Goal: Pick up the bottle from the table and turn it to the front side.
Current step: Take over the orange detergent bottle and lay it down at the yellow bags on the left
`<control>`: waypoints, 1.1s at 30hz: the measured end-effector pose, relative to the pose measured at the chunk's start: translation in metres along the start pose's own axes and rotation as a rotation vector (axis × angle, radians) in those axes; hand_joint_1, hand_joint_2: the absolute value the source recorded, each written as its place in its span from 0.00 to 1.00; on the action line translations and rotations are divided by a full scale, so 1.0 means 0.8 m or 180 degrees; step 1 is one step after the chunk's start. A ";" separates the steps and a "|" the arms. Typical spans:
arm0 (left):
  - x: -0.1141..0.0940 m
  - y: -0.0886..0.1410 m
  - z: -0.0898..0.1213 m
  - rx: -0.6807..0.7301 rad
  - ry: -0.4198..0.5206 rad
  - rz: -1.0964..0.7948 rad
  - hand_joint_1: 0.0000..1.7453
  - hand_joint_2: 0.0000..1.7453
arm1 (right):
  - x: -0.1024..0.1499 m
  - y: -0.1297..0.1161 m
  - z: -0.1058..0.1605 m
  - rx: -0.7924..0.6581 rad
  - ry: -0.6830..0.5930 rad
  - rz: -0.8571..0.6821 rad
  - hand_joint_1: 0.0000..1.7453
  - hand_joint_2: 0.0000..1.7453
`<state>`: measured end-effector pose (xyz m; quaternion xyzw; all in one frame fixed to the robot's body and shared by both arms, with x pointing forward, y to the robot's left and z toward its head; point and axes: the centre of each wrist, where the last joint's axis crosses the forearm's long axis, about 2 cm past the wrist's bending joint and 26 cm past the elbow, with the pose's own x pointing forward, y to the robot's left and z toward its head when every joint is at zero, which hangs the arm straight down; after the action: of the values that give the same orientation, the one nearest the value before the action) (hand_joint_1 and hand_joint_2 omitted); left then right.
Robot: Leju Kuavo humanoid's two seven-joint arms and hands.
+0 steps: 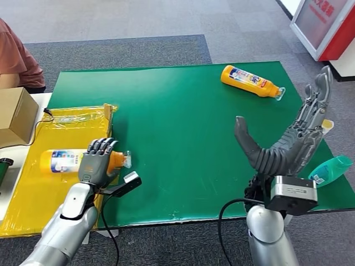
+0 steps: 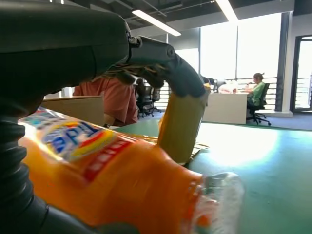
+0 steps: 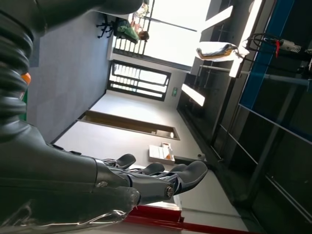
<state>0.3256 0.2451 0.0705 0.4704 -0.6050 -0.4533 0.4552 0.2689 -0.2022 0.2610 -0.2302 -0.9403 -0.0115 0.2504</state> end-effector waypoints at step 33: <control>0.055 0.097 0.042 0.0270 -0.0786 0.2839 0.00 1.00 | -0.008 -0.006 0.026 0.0520 0.0324 0.0092 0.00 1.00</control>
<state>0.2742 0.2172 0.1456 0.1250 -0.8159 -0.2408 0.5106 0.2621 -0.2063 0.2403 -0.2216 -0.9207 0.0571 0.3160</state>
